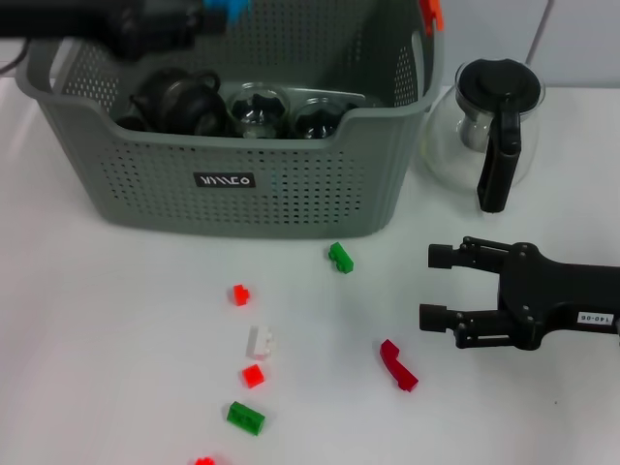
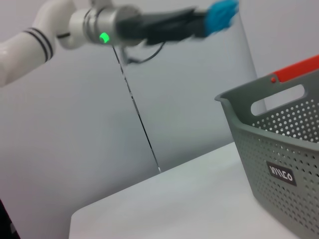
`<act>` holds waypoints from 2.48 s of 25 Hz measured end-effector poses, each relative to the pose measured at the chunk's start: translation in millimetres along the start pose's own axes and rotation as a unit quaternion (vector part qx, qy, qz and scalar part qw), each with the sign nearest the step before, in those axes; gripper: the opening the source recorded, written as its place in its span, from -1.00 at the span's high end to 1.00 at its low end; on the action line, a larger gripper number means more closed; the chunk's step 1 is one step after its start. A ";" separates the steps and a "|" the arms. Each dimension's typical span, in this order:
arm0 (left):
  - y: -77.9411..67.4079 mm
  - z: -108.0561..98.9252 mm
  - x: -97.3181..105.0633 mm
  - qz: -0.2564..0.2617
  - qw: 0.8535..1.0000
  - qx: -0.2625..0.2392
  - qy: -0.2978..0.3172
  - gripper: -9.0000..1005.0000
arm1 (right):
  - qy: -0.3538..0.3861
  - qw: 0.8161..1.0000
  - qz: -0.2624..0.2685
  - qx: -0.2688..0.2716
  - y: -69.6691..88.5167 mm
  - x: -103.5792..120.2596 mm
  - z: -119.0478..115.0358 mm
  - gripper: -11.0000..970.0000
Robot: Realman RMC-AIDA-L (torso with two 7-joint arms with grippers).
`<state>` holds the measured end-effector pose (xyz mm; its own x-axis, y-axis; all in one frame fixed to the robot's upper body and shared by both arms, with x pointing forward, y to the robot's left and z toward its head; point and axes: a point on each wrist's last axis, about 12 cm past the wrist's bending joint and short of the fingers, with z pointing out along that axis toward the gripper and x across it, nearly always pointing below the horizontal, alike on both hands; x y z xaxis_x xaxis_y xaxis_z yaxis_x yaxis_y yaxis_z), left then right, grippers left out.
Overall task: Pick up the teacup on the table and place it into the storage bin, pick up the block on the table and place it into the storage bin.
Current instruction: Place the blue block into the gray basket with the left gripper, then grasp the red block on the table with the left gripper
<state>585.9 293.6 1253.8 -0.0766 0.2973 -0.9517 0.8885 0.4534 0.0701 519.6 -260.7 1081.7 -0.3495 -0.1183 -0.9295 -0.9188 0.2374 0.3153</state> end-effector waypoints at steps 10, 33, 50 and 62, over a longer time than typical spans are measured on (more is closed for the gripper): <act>31.3 118.6 20.3 0.014 0.984 -0.094 0.148 0.20 | -0.001 1.000 0.001 0.000 1.0 1.7 0.1 -0.94; 16.8 68.6 -4.2 -0.094 0.984 -0.143 0.057 -0.43 | -0.002 1.000 0.003 -0.002 2.1 2.5 -0.8 -0.94; -88.1 -4.5 116.3 -0.076 0.993 0.077 0.048 -0.76 | -0.001 1.000 0.004 -0.004 1.9 1.5 0.8 -0.94; -81.8 32.1 132.6 -0.048 0.984 0.093 0.141 -0.76 | -0.001 1.000 0.006 -0.001 2.7 4.0 -1.7 -0.94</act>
<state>517.7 269.0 1112.3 -0.2626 0.4938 -0.8290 0.9369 0.3360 -0.0966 515.4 -262.1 1079.1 -0.3592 -0.1133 -0.9264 -0.9152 0.2373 0.3258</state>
